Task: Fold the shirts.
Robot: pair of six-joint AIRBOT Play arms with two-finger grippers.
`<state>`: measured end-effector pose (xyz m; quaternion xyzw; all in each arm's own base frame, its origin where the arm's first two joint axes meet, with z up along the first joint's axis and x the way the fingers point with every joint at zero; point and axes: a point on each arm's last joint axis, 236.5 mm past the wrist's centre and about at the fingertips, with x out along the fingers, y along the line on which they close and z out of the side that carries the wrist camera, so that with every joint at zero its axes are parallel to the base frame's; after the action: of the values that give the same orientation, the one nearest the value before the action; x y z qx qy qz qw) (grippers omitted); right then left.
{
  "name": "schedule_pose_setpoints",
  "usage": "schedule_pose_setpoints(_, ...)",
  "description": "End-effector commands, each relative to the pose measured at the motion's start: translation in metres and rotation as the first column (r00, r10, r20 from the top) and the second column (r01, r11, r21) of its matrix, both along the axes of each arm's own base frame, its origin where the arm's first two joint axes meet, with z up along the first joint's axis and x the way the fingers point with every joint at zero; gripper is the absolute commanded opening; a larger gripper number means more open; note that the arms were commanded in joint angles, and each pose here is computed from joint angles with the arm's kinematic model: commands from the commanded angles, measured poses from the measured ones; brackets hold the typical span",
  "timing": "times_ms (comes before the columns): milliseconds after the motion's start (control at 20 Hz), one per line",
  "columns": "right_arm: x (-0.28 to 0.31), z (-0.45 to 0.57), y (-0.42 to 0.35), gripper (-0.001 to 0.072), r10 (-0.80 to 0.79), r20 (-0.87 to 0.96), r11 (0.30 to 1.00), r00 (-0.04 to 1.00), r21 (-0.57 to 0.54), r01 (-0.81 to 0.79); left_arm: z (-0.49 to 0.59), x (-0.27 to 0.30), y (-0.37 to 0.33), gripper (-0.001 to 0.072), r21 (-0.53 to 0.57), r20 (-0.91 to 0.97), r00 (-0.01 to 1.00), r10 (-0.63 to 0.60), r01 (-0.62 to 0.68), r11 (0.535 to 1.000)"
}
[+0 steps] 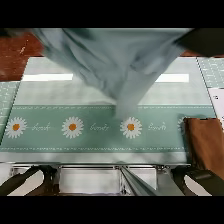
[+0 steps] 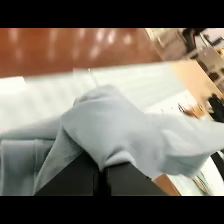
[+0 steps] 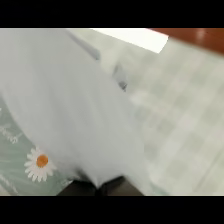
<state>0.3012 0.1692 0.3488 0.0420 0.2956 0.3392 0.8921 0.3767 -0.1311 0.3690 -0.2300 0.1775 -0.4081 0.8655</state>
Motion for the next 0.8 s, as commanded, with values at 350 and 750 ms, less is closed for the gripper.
schedule_pose_setpoints(350, -0.142, 0.12, -0.033, 0.0017, -0.055, 0.395, 0.998, 0.917, 0.008, 0.057, 0.13, -0.194, -0.011, 0.0023, 0.25, 0.5, 0.851, 0.157, -0.315, 0.916)
schedule_pose_setpoints(750, -0.108, 0.075, -0.043, 0.0017, -0.063, 0.237, 0.99, 0.97, -0.105, 0.09, 0.044, -0.189, -0.012, 0.0023, 0.313, 0.277, 0.953, 0.123, -0.211, 0.926)
